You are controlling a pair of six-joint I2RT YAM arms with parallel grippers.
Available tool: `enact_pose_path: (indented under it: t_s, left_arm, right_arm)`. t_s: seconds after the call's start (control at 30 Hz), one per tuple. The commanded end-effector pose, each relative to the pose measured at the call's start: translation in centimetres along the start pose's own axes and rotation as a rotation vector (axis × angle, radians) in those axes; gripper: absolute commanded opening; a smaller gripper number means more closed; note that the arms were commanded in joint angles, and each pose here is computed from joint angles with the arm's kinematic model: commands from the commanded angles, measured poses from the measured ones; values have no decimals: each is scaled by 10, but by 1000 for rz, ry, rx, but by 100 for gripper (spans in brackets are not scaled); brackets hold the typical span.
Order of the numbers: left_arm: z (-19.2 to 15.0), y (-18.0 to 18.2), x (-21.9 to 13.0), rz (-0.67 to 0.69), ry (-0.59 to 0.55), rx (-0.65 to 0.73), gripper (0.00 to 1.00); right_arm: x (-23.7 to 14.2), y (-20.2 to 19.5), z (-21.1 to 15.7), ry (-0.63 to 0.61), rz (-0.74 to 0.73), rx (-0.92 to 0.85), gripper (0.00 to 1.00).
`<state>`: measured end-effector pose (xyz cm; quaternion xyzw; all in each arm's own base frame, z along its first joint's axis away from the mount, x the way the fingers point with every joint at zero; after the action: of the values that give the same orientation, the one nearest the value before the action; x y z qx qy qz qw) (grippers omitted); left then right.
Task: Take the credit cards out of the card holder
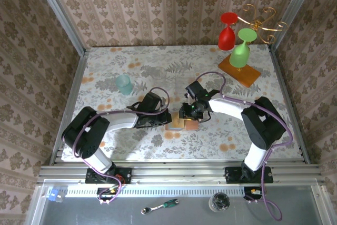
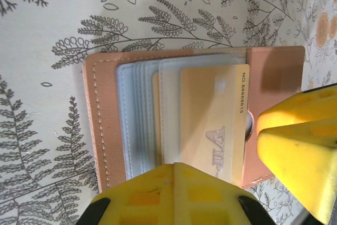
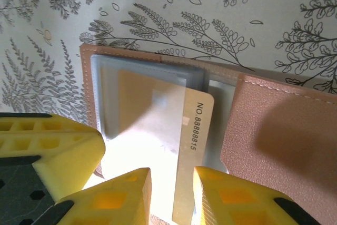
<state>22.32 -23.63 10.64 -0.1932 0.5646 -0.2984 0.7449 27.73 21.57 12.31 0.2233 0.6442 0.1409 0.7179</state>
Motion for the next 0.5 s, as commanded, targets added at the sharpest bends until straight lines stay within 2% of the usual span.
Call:
enact_pose_path:
  t_s: [0.0,0.2,0.47]
  left_arm:
    - [11,-14,-9,-18,-30,41,0]
    - [11,-16,0,-22,2,49,0]
    - [2,-1,11,23,34,31,0]
  right_arm:
    - [-14,5,3,-34,0,-18,29]
    - [-12,4,3,-26,2,-16,29]
    - [-3,6,3,12,45,-6,29]
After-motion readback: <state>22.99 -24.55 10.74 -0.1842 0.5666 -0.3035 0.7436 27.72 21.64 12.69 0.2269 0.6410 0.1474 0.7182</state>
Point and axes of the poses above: each hand's point on the last joint's axis, 136 mm out from that joint toward the fingers, its own x axis out along the fingers, its own y axis along the line the jaws close on, z = x × y, the point moved 9 cm from there along -x, back along the fingers, and after that the axes turned 7 degrees about x, right-handed, at the moved point
